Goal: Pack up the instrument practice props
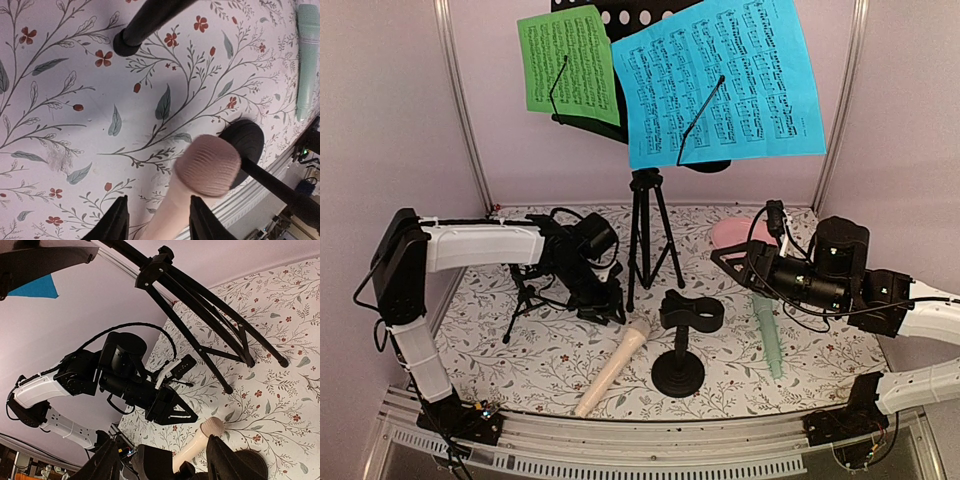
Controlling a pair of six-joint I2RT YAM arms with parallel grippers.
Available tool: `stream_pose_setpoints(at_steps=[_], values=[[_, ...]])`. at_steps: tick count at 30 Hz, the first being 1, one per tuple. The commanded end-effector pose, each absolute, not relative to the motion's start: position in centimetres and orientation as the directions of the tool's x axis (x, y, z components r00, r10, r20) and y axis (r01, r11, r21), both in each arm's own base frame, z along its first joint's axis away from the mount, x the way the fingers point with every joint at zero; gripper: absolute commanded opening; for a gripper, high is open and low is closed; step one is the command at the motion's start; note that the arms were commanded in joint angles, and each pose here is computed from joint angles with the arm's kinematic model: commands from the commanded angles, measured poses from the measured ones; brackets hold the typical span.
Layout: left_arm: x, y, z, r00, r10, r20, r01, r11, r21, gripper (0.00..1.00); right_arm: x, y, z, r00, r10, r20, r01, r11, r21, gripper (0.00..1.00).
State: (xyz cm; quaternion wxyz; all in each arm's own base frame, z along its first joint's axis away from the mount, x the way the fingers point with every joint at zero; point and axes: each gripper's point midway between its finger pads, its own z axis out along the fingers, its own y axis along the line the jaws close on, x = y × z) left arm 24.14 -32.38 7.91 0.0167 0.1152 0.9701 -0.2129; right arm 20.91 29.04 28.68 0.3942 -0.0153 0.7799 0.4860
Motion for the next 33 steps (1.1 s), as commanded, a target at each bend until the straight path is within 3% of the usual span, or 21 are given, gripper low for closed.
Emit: stream_pose_setpoints(at_steps=[1, 16, 33], values=[[24.6, -32.1, 7.3, -0.987, 0.153, -0.058, 0.163, 0.877, -0.452, 0.38, 21.1, 28.7, 29.9, -0.680, 0.380, -0.627, -0.404, 0.520, 0.753, 0.61], [26.2, -32.9, 11.4, -0.984, 0.103, -0.143, 0.164, 0.833, -0.528, 0.45, 21.4, 29.1, 29.9, -0.675, 0.375, -0.636, -0.408, 0.528, 0.745, 0.61], [27.6, -33.7, 18.1, -0.936, 0.107, -0.335, 0.293, 0.766, -0.573, 0.47, 21.5, 27.0, 31.5, -0.589, 0.401, -0.702, -0.443, 0.566, 0.695, 0.63]])
